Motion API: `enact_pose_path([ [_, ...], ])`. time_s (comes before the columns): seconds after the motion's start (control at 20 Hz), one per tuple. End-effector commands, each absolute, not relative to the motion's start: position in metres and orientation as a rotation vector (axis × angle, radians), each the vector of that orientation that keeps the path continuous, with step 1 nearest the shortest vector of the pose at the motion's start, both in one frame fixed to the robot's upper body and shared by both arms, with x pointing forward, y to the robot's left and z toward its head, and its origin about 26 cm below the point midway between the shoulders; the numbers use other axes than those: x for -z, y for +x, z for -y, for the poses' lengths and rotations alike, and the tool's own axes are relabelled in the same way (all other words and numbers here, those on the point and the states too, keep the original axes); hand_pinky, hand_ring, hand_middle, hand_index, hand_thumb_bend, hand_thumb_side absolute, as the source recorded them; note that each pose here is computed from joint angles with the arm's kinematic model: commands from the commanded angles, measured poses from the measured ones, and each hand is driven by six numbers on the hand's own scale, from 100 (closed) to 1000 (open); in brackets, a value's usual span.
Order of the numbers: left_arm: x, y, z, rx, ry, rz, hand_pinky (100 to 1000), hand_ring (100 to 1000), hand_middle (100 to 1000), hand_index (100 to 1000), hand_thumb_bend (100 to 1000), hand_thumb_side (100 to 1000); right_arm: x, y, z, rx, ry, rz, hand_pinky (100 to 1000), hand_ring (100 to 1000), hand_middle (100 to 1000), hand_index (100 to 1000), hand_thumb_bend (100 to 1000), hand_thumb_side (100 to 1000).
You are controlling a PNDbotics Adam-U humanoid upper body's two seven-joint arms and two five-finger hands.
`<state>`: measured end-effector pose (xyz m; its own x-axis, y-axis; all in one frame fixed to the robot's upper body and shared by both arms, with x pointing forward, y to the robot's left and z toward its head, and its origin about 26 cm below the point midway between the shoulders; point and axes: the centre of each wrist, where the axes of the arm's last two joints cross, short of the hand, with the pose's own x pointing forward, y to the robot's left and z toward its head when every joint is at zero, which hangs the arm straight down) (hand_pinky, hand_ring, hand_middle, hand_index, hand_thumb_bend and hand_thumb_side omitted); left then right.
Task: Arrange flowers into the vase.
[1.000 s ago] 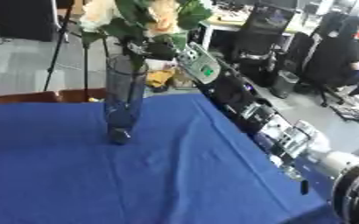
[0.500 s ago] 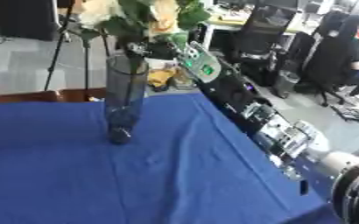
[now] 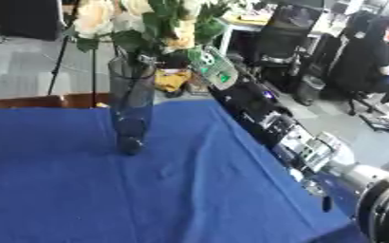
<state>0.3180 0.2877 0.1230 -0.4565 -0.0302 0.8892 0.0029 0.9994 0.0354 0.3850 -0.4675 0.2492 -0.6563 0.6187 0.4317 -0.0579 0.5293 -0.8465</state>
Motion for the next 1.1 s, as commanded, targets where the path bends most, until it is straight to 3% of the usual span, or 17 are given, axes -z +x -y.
enact_pose_path([
  [0.05,-0.1318,0.3195,-0.2896,0.042,0.028,2.074,501,539,595,819,360,941,-0.2659,0.3788,0.4751,-1.183,-0.5,2.018,946,1000,721,812,123,802],
  [0.1,-0.1318,0.3195,-0.2895,0.042,0.028,2.074,501,539,595,819,360,941,-0.2657,0.3788,0.4751,-1.185,-0.501,2.013,946,1000,721,812,123,802],
  [0.15,-0.1317,0.3195,-0.2895,0.042,0.028,2.074,501,539,595,819,361,941,-0.2651,0.3788,0.4749,-1.19,-0.502,2.007,955,1000,741,834,210,784],
  [0.3,-0.1314,0.3196,-0.2897,0.041,0.029,2.073,501,539,595,819,361,941,-0.2637,0.3789,0.4746,-1.215,-0.499,1.985,955,1000,743,836,228,778],
  [0.35,-0.1314,0.3196,-0.2898,0.041,0.029,2.073,501,539,595,819,362,941,-0.2637,0.3788,0.4748,-1.216,-0.5,1.983,960,1000,763,887,358,723],
  [0.65,-0.1305,0.3195,-0.2904,0.039,0.031,2.069,502,539,595,819,362,940,-0.2687,0.3772,0.478,-1.185,-0.535,1.984,965,1000,789,928,470,690],
  [1.1,-0.1295,0.3193,-0.2912,0.039,0.033,2.065,502,539,595,819,363,939,-0.2712,0.3755,0.4804,-1.145,-0.563,1.988,969,1000,797,934,489,685],
])
